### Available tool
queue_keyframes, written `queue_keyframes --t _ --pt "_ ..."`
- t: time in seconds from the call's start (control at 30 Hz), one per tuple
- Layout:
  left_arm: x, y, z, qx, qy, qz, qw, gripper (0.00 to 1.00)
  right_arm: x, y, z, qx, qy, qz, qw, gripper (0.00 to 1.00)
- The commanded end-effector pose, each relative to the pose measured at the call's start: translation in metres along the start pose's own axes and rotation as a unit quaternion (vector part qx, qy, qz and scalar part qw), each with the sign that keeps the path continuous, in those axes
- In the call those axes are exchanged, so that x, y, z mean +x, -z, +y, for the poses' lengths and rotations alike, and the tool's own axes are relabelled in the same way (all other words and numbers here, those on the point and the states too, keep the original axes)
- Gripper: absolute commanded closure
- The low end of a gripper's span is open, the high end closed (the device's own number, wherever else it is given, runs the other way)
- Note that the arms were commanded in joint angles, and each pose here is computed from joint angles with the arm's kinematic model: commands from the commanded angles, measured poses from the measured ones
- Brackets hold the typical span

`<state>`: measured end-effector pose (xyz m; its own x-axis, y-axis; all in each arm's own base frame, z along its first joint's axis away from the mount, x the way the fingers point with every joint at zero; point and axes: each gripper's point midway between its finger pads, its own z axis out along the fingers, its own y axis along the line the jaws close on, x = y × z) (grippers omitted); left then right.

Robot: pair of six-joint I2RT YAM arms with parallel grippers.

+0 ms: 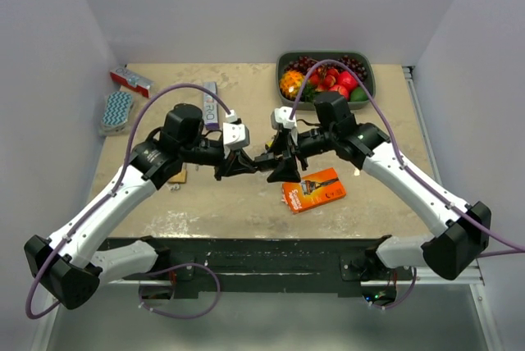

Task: Lock with the key
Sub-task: Lock the lock.

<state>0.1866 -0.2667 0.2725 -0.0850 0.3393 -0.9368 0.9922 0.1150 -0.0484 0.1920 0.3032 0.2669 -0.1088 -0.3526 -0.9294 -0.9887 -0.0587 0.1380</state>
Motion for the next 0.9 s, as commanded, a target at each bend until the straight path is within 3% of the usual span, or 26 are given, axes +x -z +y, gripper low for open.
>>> queue_keyframes --t 0.0,0.13,0.47,0.53,0.6,0.87 --pt "-0.048 0.014 0.012 -0.011 -0.021 -0.079 0.997 1.0 -0.018 0.006 0.009 0.004 0.04 -0.025 0.999 0.36" --pt "-0.054 0.012 0.015 -0.005 -0.018 -0.089 0.996 1.0 -0.02 0.001 0.015 -0.005 0.045 -0.027 0.999 0.53" --pt "-0.059 0.007 0.003 0.025 -0.039 -0.086 0.995 1.0 -0.026 -0.005 0.019 -0.022 0.042 -0.037 0.998 0.75" --pt "-0.062 0.007 0.003 0.025 -0.042 -0.09 0.995 1.0 -0.025 -0.007 0.022 -0.029 0.039 -0.038 0.998 0.73" --pt "-0.063 0.006 0.003 0.024 -0.044 -0.09 0.995 1.0 -0.027 -0.008 0.024 -0.034 0.041 -0.039 0.998 0.65" --pt "-0.067 0.006 0.003 0.019 -0.054 -0.091 0.994 1.0 -0.026 -0.013 0.024 -0.041 0.034 -0.034 0.998 0.61"
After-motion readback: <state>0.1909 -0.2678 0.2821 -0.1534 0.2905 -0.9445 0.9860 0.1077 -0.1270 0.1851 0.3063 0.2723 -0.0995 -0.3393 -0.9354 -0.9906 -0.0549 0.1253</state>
